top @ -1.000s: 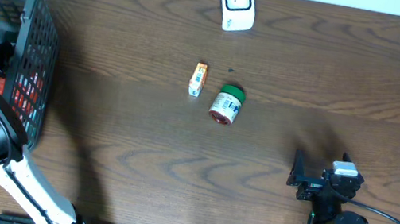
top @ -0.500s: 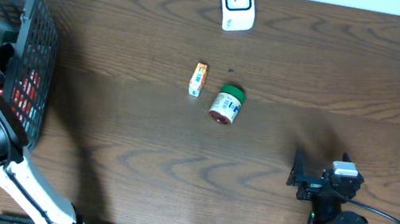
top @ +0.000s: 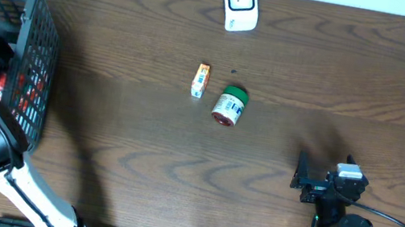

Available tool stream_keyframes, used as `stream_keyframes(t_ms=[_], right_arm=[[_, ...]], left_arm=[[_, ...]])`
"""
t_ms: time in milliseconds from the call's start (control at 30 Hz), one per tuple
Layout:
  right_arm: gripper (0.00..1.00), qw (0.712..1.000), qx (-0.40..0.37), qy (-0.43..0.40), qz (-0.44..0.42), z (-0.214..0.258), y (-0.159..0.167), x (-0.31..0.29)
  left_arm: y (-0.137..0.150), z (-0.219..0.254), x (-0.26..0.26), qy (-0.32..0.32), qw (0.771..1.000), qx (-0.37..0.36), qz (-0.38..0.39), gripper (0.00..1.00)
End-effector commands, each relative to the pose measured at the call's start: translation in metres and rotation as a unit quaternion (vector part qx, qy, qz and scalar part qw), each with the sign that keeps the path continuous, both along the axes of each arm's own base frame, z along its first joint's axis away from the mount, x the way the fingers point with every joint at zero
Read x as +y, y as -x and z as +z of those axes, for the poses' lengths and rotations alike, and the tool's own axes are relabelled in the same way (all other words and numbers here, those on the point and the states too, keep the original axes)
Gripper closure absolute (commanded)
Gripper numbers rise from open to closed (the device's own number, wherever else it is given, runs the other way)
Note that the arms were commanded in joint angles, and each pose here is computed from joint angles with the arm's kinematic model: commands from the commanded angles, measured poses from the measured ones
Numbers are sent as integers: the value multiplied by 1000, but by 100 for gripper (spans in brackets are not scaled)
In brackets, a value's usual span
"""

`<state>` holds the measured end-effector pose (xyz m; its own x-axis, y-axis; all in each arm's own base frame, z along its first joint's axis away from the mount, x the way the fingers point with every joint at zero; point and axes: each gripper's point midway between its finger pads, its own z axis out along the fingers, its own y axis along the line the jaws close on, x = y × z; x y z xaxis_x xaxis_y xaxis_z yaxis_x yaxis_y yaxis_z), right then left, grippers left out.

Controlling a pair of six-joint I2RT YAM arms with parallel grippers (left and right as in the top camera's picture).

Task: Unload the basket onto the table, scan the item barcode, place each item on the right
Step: 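Grasp the red snack bag with the left gripper and lift it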

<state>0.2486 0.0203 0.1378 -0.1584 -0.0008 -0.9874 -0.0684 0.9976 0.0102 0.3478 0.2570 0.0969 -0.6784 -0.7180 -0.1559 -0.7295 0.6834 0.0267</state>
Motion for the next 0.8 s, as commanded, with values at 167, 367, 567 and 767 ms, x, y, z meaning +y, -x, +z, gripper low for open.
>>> stream_keyframes(t_ms=[167,367,567,767], right_arm=[[1,1000,2,-6,-8,-1,0,-3],[1,1000,2,-6,-8,-1,0,-3],[1,1000,2,-6,-8,-1,0,-3],[1,1000,2,-6,-8,-1,0,-3]], left_arm=[[-12,152,12,-128,974,-184,15,93],[11,270,-9,-215,922,-323,17,93],[39,363,-86,-218,860,-459,-45,93],[53,371,-183,-124,850,-497,-123,93]])
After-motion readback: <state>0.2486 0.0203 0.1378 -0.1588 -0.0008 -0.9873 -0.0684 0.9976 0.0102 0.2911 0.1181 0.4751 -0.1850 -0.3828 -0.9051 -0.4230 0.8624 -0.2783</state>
